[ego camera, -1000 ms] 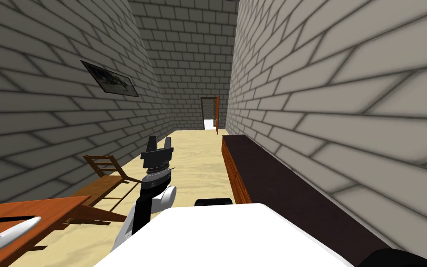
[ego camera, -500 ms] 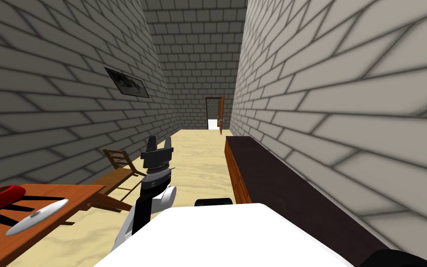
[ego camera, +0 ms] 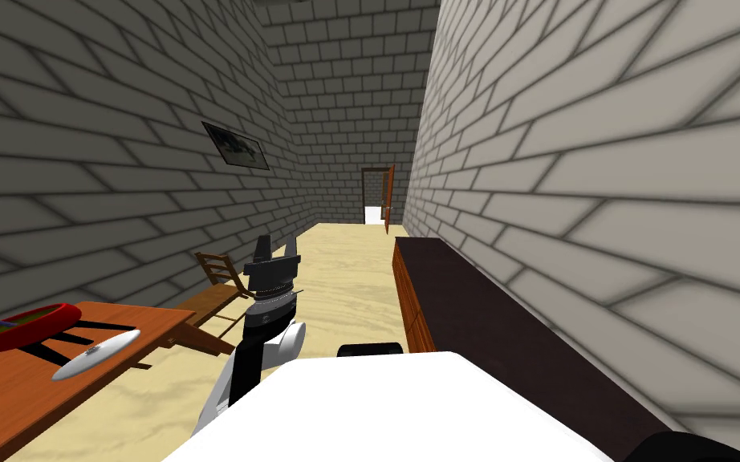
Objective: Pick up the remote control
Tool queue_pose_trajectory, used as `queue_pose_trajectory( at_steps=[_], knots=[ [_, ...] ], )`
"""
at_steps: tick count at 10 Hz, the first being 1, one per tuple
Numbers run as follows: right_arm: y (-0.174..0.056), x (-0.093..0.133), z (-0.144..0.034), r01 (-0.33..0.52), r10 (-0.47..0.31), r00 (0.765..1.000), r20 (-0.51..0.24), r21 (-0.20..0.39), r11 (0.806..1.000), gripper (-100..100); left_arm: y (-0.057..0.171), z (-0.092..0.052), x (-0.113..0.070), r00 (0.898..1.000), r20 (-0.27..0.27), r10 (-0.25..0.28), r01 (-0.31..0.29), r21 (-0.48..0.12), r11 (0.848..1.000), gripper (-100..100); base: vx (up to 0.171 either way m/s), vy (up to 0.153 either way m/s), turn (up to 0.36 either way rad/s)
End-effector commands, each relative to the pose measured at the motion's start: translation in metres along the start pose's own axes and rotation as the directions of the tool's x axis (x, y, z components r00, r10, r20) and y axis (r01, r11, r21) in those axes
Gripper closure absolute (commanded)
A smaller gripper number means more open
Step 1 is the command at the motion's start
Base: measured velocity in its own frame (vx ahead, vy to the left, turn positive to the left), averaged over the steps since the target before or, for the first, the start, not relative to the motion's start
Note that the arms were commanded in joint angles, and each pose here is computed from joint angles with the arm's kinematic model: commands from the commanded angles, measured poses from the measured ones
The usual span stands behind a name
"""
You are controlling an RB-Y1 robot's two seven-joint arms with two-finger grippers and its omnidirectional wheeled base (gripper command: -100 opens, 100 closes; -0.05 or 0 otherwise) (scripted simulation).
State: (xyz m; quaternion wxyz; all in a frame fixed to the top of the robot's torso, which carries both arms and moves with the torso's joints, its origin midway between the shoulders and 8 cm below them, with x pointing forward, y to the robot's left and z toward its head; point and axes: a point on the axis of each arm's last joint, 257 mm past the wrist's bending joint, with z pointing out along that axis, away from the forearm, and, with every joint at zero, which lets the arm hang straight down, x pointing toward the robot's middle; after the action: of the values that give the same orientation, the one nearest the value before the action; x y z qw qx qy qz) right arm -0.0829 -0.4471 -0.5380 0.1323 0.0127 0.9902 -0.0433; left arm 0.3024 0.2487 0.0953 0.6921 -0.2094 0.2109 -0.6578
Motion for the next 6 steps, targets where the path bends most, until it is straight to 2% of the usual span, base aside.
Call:
queue_pose_trajectory(
  at_steps=[1,2,3,6],
  knots=[
    [0.000,0.000,0.000,0.000,0.000,1.000,0.000,0.000,1.000,-100,0.000,0.000,0.000,1.000,0.000,0.000,0.000,0.000,1.000,0,0.004,-0.018,0.006],
    [0.000,0.001,0.000,0.001,-0.001,1.000,-0.002,0.000,1.000,0,0.000,0.000,0.000,1.000,0.000,0.000,0.000,0.000,1.000,0,0.000,0.000,0.000],
    [0.002,0.000,0.008,-0.007,0.007,1.000,0.000,0.003,1.000,-100,0.000,0.000,0.000,1.000,0.000,0.000,0.000,0.000,1.000,0,-0.018,-0.008,0.065],
    [0.008,-0.002,0.023,-0.023,0.023,1.000,0.002,0.007,1.000,-100,0.000,0.000,0.000,1.000,0.000,0.000,0.000,0.000,1.000,0,-0.034,-0.015,0.067]
  ],
)
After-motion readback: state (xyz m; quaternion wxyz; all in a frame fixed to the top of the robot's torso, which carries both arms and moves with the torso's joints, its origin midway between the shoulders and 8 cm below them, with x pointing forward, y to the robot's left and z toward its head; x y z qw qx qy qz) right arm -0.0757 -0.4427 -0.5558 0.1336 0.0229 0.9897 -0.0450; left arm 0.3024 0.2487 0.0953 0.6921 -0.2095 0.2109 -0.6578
